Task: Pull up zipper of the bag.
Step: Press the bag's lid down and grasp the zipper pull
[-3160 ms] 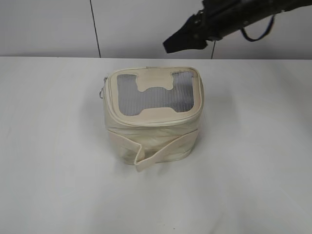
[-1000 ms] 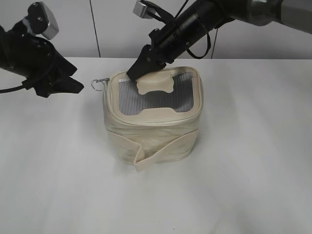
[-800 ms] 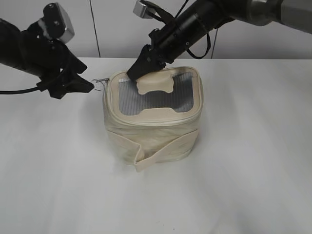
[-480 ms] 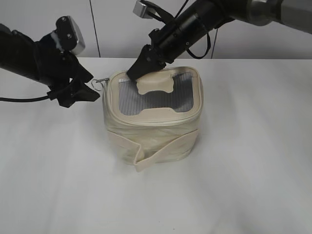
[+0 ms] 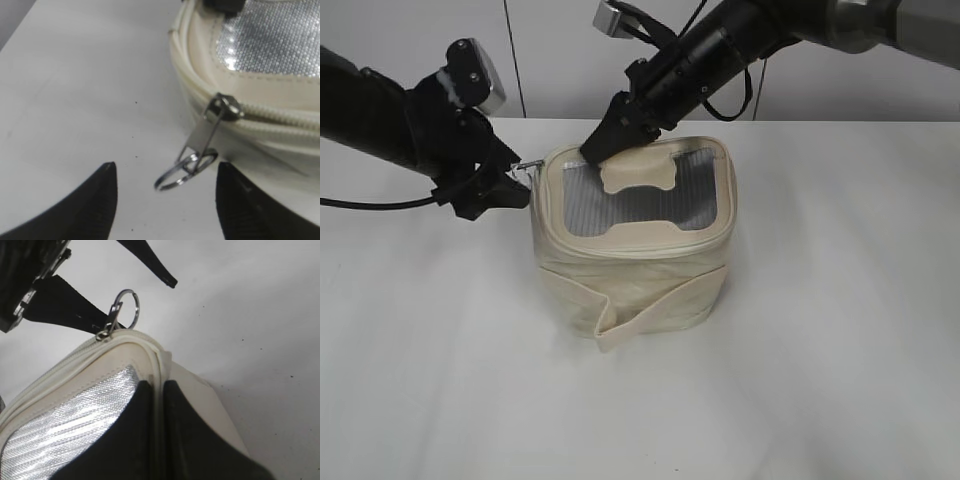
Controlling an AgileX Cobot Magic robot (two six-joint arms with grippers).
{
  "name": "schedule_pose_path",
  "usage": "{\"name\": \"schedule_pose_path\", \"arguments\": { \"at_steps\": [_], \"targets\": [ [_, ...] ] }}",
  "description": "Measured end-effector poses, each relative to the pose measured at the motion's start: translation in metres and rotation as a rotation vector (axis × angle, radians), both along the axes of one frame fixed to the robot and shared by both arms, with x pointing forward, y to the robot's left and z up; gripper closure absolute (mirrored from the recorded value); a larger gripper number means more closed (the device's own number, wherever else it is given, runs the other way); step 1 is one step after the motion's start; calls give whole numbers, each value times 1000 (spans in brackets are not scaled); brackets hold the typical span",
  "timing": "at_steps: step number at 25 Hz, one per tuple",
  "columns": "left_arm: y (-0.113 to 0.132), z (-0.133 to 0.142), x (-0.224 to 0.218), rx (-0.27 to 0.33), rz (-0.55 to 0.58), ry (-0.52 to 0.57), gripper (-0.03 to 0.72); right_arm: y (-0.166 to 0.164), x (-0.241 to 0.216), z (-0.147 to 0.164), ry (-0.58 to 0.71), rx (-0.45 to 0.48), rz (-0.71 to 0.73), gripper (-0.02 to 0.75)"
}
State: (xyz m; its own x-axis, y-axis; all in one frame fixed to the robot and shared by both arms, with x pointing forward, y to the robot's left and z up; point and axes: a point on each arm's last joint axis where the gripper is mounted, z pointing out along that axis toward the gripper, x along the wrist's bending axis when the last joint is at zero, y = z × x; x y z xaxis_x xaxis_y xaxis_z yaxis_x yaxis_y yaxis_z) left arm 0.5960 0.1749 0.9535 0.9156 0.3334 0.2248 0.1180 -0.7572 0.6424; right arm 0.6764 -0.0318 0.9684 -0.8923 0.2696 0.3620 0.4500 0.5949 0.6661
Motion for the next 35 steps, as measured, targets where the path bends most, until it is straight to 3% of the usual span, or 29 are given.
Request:
{"name": "schedule_pose_path", "arguments": {
  "at_steps": [6,8,12,15,21,31,35],
  "targets": [
    [-1,2,1,-15,10,-2,245,0,0,0,2,1,0,690],
    [-2,2,1,-20,14,-2,334,0,0,0,2,1,0,690],
    [-6,2,0,-23,8,-2,581,0,0,0,2,1,0,690],
    [-7,2,0,-21,-1,0,665,0,0,0,2,1,-1,690],
    [-4,5,-6,10,15,57,678,0,0,0,31,-1,-29,690],
    [3,58,-38,-2,71,161,679,0,1,0,106,-5,-100,692],
    [-3,52,-58,20,68,200,678,1,-1,0,150,-4,-118,693]
  ]
}}
